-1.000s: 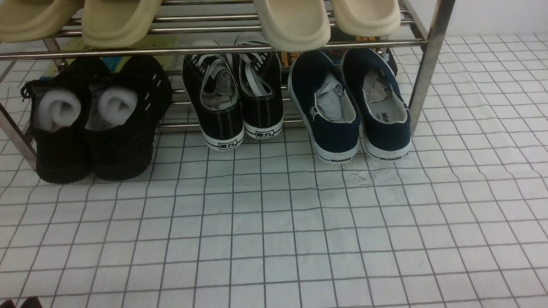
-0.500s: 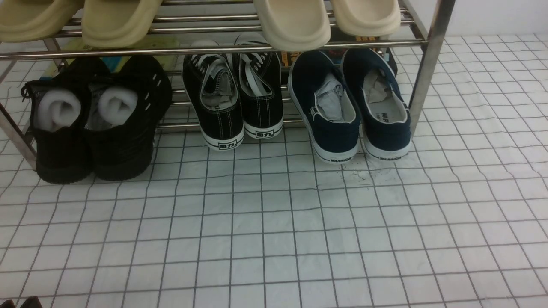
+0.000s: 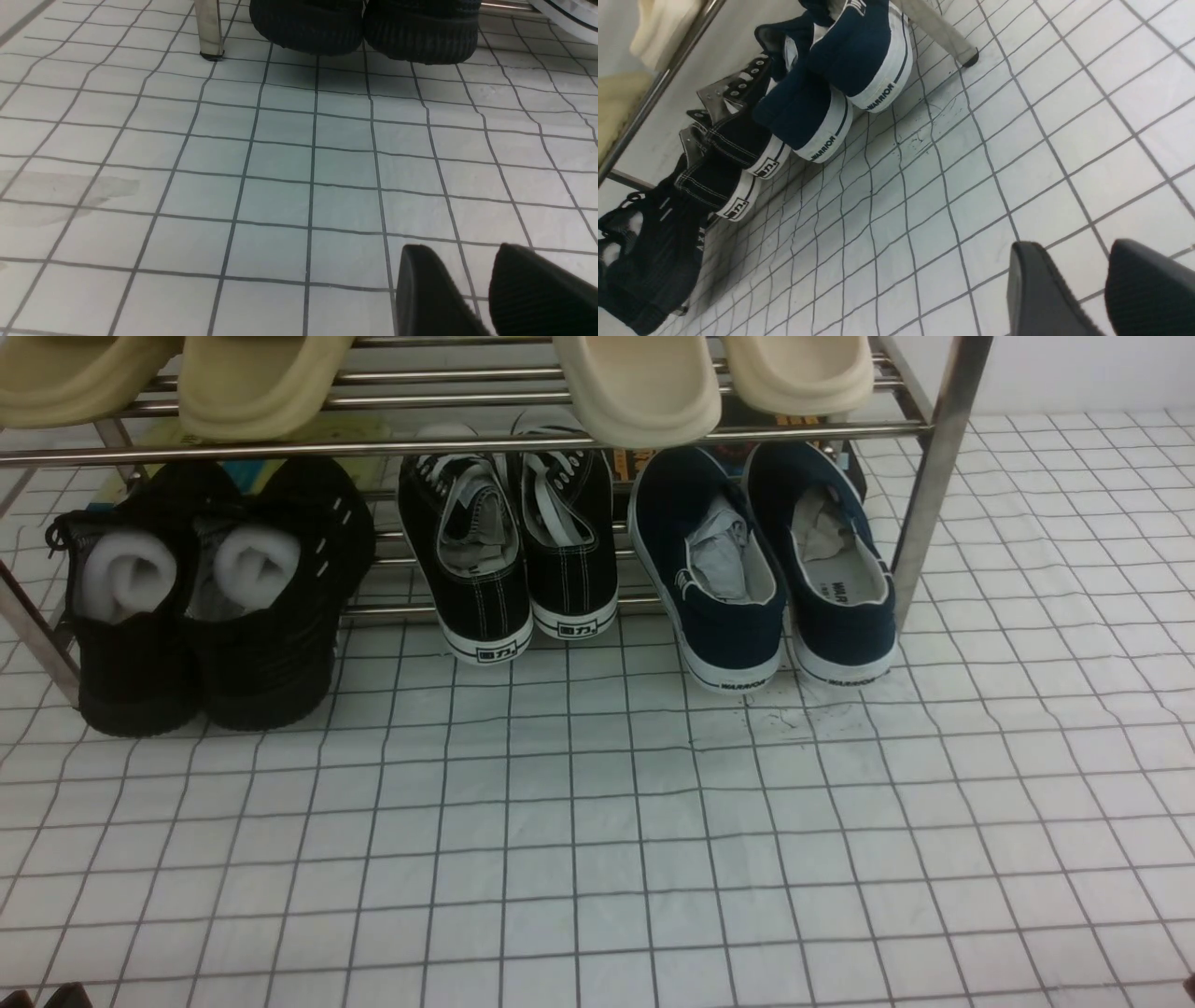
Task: Take the shoes off the shelf with your hand from the white checkered tablecloth.
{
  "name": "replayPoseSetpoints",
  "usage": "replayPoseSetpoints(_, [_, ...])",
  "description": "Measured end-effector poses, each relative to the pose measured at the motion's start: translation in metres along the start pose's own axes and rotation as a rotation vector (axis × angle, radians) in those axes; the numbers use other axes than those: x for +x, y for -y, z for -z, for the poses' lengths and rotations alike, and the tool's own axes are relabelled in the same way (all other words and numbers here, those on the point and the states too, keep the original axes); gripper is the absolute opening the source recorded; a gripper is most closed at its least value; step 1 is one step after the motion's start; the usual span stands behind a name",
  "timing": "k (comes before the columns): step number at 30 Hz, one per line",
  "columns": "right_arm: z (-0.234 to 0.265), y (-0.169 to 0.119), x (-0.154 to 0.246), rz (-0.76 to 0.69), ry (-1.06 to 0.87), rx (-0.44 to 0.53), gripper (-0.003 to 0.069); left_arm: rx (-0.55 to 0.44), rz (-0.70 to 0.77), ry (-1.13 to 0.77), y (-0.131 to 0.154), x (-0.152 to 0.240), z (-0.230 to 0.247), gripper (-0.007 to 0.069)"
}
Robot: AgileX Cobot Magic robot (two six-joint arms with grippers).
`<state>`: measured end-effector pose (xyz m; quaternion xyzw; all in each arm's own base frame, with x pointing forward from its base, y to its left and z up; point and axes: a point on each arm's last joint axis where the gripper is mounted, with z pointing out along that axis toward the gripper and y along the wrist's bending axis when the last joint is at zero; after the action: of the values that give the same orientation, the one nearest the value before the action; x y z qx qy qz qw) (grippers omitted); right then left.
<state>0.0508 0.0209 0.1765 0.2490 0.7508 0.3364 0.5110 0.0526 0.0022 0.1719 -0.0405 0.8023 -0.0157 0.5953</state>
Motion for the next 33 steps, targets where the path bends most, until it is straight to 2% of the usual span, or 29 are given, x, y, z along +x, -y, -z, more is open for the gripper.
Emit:
replayPoseSetpoints(3, [0.0, -0.001, -0.002, -0.012, 0.019, -0.014, 0.0227, 0.0, 0.0, 0.0, 0.0, 0.0, 0.0, 0.024])
replayPoseSetpoints(5, [0.004, -0.011, -0.012, 0.043, 0.073, -0.046, 0.0185, 0.0, 0.0, 0.0, 0.0, 0.0, 0.0, 0.024])
replayPoseSetpoints(7, [0.013, -0.028, -0.027, 0.146, 0.151, -0.086, 0.0125, 0.0, 0.0, 0.0, 0.0, 0.0, 0.0, 0.024])
replayPoseSetpoints(8, [0.014, -0.031, -0.029, 0.152, 0.161, -0.092, 0.0117, 0.0, 0.0, 0.0, 0.0, 0.0, 0.0, 0.024])
replayPoseSetpoints(10, [0.026, -0.063, -0.057, 0.34, 0.21, -0.089, 0.0008, 0.0, 0.0, 0.0, 0.0, 0.0, 0.0, 0.024])
replayPoseSetpoints(11, [0.025, -0.063, -0.057, 0.347, 0.206, -0.084, 0.0004, 0.0, 0.0, 0.0, 0.0, 0.0, 0.0, 0.024])
replayPoseSetpoints(13, [0.02, -0.081, -0.072, 0.44, 0.086, 0.001, -0.001, 0.0, 0.0, 0.0, 0.0, 0.0, 0.0, 0.024])
replayPoseSetpoints(14, [0.012, -0.083, -0.074, 0.463, -0.044, 0.077, -0.0009, 0.0, 0.0, 0.0, 0.0, 0.0, 0.0, 0.024])
replayPoseSetpoints(16, [-0.003, -0.084, -0.076, 0.464, -0.296, 0.215, -0.0002, 0.0, 0.0, 0.0, 0.0, 0.0, 0.0, 0.024])
replayPoseSetpoints(17, [-0.002, -0.084, -0.076, 0.465, -0.309, 0.221, -0.0001, 0.0, 0.0, 0.0, 0.0, 0.0, 0.0, 0.024])
replayPoseSetpoints(19, [-0.027, -0.081, -0.078, 0.428, -0.607, 0.365, 0.0008, 0.0, 0.0, 0.0, 0.0, 0.0, 0.0, 0.024])
replayPoseSetpoints(21, [-0.045, -0.081, -0.078, 0.412, -0.734, 0.384, 0.0018, 0.0, 0.0, 0.0, 0.0, 0.0, 0.0, 0.024])
replayPoseSetpoints(23, [-0.065, -0.087, -0.078, 0.403, -0.824, 0.318, 0.0034, 0.0, 0.0, 0.0, 0.0, 0.0, 0.0, 0.024])
replayPoseSetpoints(26, [-0.091, -0.104, -0.08, 0.43, -0.896, 0.136, 0.0079, 0.0, 0.0, 0.0, 0.0, 0.0, 0.0, 0.024])
replayPoseSetpoints(27, [-0.091, -0.106, -0.081, 0.446, -0.894, 0.127, 0.0083, 0.0, 0.0, 0.0, 0.0, 0.0, 0.0, 0.024])
replayPoseSetpoints(28, [-0.103, -0.117, -0.082, 0.467, -0.907, 0.042, 0.0118, 0.0, 0.0, 0.0, 0.0, 0.0, 0.0, 0.024])
replayPoseSetpoints(30, [-0.121, -0.134, -0.084, 0.517, -0.92, -0.034, 0.0185, 0.0, 0.0, 0.0, 0.0, 0.0, 0.0, 0.024])
replayPoseSetpoints(32, [-0.137, -0.149, -0.085, 0.557, -0.927, -0.066, 0.0244, 0.0, 0.0, 0.0, 0.0, 0.0, 0.0, 0.024])
replayPoseSetpoints(33, [-0.141, -0.152, -0.085, 0.564, -0.93, -0.073, 0.025, 0.0, 0.0, 0.0, 0.0, 0.0, 0.0, 0.024])
